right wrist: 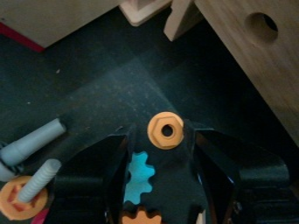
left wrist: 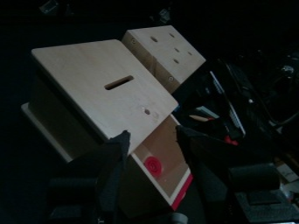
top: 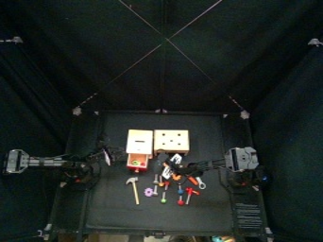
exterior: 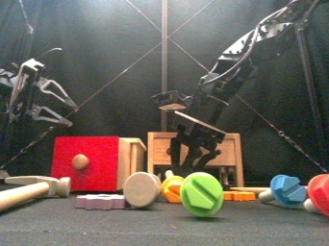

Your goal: Grab orange nut

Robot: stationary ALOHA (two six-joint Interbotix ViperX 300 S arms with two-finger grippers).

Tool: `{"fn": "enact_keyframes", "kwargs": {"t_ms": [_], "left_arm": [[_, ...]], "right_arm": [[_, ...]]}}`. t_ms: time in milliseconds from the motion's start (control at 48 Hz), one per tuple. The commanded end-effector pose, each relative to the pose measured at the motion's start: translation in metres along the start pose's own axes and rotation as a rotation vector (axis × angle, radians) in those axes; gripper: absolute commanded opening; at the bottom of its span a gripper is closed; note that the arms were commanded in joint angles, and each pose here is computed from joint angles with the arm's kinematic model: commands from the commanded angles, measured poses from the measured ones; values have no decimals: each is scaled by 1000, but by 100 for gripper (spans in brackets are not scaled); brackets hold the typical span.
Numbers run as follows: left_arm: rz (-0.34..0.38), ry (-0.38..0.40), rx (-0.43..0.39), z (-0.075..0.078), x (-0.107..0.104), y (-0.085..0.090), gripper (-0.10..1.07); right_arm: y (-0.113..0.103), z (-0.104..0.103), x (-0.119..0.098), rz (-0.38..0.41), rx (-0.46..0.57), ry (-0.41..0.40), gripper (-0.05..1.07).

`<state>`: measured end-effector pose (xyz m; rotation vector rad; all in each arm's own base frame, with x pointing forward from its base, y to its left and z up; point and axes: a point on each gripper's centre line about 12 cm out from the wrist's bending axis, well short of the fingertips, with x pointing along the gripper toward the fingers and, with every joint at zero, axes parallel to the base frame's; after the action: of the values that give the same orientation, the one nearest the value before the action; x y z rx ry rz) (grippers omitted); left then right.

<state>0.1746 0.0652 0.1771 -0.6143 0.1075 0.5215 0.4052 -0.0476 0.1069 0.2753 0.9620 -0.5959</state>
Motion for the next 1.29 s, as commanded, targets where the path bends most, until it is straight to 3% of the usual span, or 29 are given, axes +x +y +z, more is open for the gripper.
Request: {"fn": "enact_keyframes", "kwargs": {"t_ms": [0, 375, 562, 729, 1000, 1271], "left_arm": [[-10, -15, 0, 5, 2, -4, 84], [-6, -14, 0, 5, 2, -3, 84], [-6, -14, 0, 5, 2, -3, 84], [-5, -14, -1, 5, 2, -3, 84], [-7, -15, 0, 5, 2, -4, 84], [-7, -17, -3, 6, 2, -4, 84]], "right_arm": [[-2, 8, -6, 7, 22, -20, 83], [-2, -2, 5, 27, 36, 12, 81], [-2, -4, 5, 25, 33, 19, 70], [1, 2, -2, 40, 32, -4, 63], [11, 21, -26, 88, 35, -72, 63], [14, 23, -29, 95, 28, -83, 63]]}}
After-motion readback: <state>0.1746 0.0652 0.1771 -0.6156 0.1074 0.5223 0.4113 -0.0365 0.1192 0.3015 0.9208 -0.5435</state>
